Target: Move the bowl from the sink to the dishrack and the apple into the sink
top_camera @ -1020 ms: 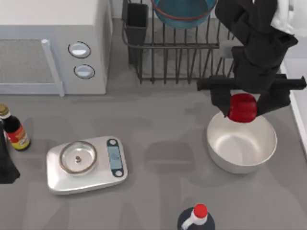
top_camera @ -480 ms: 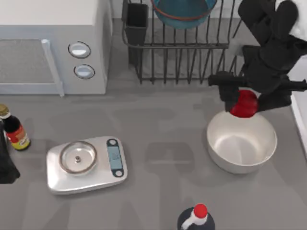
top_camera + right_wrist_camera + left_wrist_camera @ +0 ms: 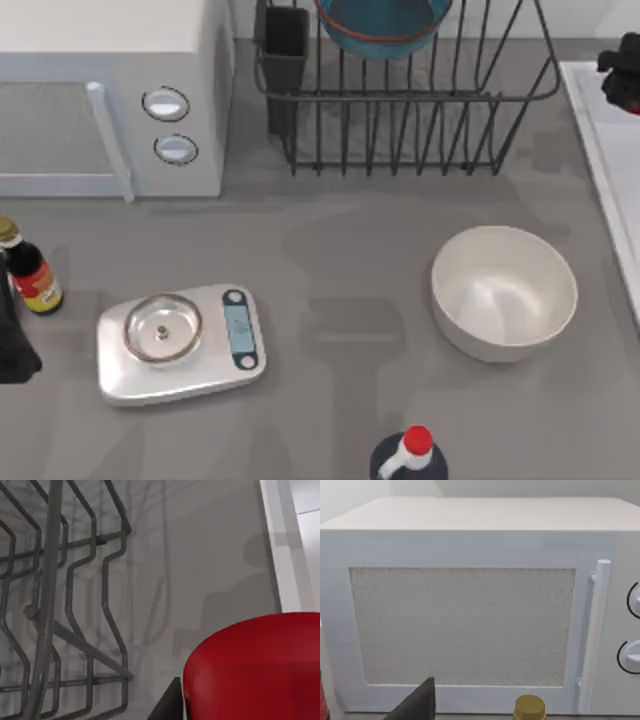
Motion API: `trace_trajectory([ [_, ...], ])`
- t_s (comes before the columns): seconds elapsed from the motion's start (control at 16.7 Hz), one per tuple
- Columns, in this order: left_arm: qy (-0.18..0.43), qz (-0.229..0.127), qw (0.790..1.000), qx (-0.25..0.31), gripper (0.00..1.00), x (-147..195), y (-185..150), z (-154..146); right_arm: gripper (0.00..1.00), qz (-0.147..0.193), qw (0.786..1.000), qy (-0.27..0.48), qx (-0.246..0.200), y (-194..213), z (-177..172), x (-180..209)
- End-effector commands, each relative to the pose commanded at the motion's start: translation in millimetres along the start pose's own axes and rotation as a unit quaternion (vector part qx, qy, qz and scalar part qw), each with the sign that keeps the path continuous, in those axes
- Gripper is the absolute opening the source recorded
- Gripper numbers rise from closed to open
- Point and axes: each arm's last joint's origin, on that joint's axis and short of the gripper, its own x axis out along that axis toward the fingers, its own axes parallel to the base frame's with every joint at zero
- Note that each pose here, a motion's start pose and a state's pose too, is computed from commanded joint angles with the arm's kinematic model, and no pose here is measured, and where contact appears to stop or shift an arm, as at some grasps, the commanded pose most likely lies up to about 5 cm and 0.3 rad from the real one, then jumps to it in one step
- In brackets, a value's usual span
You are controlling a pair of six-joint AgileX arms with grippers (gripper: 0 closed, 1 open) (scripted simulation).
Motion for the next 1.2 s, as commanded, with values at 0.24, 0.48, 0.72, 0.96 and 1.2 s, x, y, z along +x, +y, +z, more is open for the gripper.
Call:
trace_trajectory([
  [0.24,0.0,0.0,1.0,0.0,1.0,0,0,0,0.0,-0.009,0.975,-0.221,-0.028,-68,19,-33],
  [0.48,0.0,0.0,1.0,0.0,1.0,0,0,0,0.0,-0.055,0.931,-0.349,-0.088,-122,-3,-81],
  [0.72,0.0,0.0,1.0,0.0,1.0,0,0,0,0.0,-0.059,0.909,-0.388,-0.141,-142,-42,-109],
  [0.96,0.0,0.0,1.0,0.0,1.0,0,0,0,0.0,-0.041,0.908,-0.389,-0.151,-142,-54,-111],
  [1.2,0.0,0.0,1.0,0.0,1.0,0,0,0,0.0,-0.039,0.909,-0.387,-0.149,-142,-54,-108],
])
